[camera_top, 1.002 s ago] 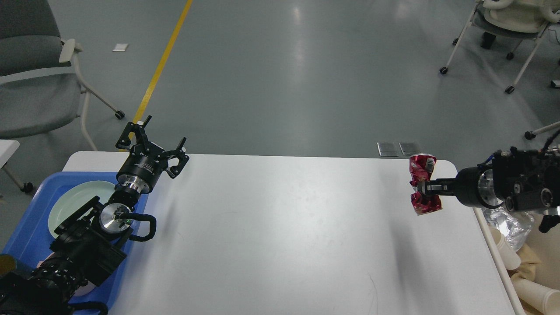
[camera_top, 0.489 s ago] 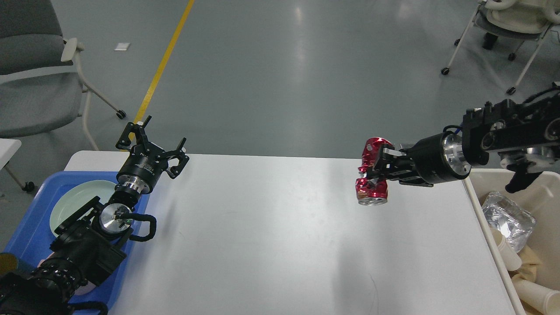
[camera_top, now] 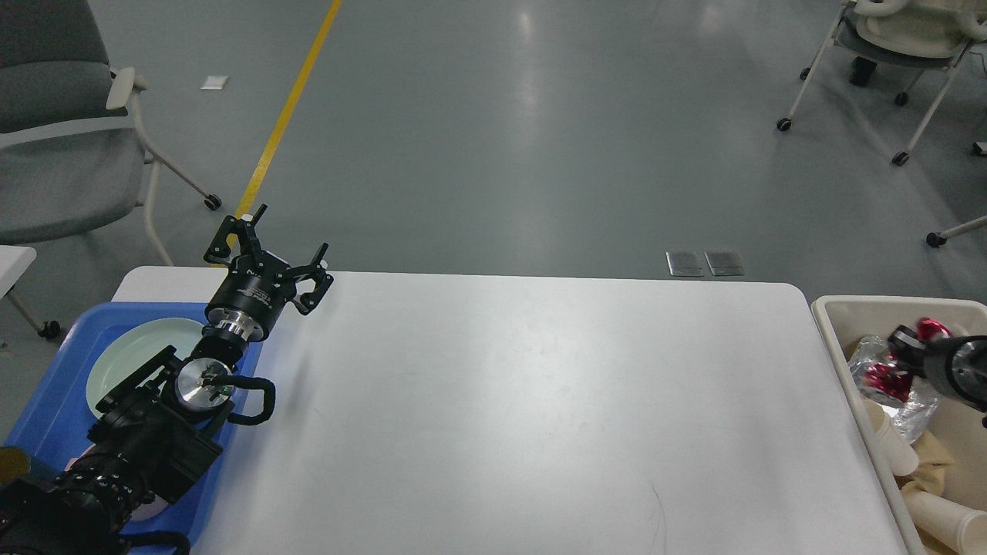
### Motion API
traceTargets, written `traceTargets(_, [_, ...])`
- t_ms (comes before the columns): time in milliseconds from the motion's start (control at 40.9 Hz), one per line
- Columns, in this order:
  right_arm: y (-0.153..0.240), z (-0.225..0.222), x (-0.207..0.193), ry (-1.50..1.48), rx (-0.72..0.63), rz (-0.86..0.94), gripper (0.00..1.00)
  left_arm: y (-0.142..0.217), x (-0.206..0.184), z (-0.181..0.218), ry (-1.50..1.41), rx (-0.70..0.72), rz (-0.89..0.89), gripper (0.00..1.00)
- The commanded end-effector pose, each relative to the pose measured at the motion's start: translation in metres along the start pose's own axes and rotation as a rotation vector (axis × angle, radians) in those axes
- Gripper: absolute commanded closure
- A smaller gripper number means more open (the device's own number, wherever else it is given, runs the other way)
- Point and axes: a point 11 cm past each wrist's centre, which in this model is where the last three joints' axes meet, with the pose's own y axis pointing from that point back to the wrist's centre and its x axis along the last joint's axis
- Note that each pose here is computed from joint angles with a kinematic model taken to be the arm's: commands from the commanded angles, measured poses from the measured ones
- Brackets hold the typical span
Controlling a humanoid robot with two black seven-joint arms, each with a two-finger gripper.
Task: Tidy desktop
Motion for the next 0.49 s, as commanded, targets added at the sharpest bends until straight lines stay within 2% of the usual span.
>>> traceTargets(0, [-0.014, 0.041, -0.015, -0.062, -0.153, 0.071, 1.0, 0.0, 0.0, 0.0, 0.0, 0.0, 0.0, 0.03])
traceTargets(147, [-0.025, 0.062, -0.032, -0.047, -0.23, 0.176, 1.0, 0.0, -0.001, 0.0, 0.0, -0.001, -0.002, 0.03])
traceTargets(171, [-0.026, 0.061, -0.035, -0.043, -0.228, 0.179, 0.77, 0.0, -0.001, 0.0, 0.0, 0.0, -0.002, 0.03])
traceTargets(196, [-0.027, 0.061, -0.038, -0.04, -0.228, 0.178, 0.24, 0.0, -0.001, 0.0, 0.0, -0.001, -0.002, 0.03])
traceTargets(220, [-0.028, 0.061, -0.04, -0.038, -0.231, 0.18, 0.0, 0.0, 0.0, 0.0, 0.0, 0.001, 0.0, 0.03])
traceTargets(244, [-0.027, 0.061, -0.039, -0.038, -0.229, 0.186, 0.06, 0.0, -0.001, 0.0, 0.0, -0.001, -0.002, 0.03])
traceTargets(269, [-0.028, 0.06, -0.039, -0.038, -0.228, 0.19, 0.0, 0.0, 0.0, 0.0, 0.0, -0.001, 0.0, 0.03])
traceTargets(464, [-0.026, 0.058, -0.033, -0.046, -0.225, 0.201, 0.0, 0.0, 0.0, 0.0, 0.0, -0.001, 0.0, 0.03])
